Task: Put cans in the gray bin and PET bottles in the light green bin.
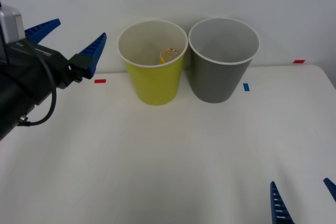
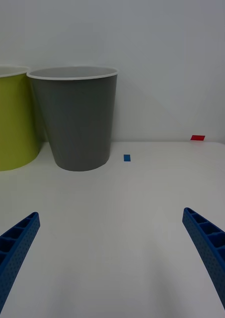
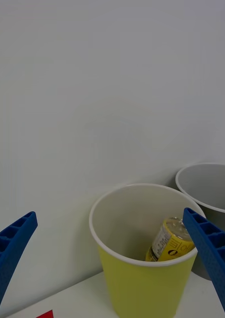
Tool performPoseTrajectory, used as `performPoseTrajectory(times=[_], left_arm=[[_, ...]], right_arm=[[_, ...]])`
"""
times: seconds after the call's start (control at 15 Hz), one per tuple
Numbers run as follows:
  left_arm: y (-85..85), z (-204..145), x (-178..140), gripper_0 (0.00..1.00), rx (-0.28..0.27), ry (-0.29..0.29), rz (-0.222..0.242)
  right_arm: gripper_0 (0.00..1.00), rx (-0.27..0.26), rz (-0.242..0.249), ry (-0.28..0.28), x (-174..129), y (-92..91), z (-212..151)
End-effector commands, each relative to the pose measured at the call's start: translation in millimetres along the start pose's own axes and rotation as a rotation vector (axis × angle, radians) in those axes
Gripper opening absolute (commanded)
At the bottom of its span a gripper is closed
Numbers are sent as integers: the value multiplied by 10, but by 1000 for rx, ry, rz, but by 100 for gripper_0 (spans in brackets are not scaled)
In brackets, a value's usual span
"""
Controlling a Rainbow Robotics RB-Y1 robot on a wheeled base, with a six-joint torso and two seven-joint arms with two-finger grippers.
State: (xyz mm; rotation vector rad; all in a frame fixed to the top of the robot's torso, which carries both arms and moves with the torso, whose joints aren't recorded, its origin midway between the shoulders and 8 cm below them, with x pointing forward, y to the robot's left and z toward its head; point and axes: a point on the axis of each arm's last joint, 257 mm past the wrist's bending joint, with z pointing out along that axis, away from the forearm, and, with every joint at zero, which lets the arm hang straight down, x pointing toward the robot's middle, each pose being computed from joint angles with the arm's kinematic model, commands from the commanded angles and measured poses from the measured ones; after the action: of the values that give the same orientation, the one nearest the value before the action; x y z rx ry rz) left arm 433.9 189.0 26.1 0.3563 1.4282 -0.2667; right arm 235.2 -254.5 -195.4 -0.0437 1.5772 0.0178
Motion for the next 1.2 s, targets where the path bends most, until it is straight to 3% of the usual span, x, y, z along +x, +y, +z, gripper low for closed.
performPoseTrajectory(times=[0.07,0.4,0.6,0.87,0.93,1.07,1.2], left_arm=[[30,-168,217,100,-33,34,-70],[122,-486,537,100,-89,47,-136],[164,-659,633,100,-101,45,-123],[250,-807,777,100,-157,52,-161],[275,-814,784,100,-152,54,-139],[368,-868,820,100,-168,-15,-128],[389,-973,947,100,-170,-48,-120]], right_arm=[[100,0,0,0,0,0,0],[100,0,0,0,0,0,0],[100,0,0,0,0,0,0],[100,0,0,0,0,0,0],[100,0,0,0,0,0,0],[100,0,0,0,0,0,0],[100,0,0,0,0,0,0]])
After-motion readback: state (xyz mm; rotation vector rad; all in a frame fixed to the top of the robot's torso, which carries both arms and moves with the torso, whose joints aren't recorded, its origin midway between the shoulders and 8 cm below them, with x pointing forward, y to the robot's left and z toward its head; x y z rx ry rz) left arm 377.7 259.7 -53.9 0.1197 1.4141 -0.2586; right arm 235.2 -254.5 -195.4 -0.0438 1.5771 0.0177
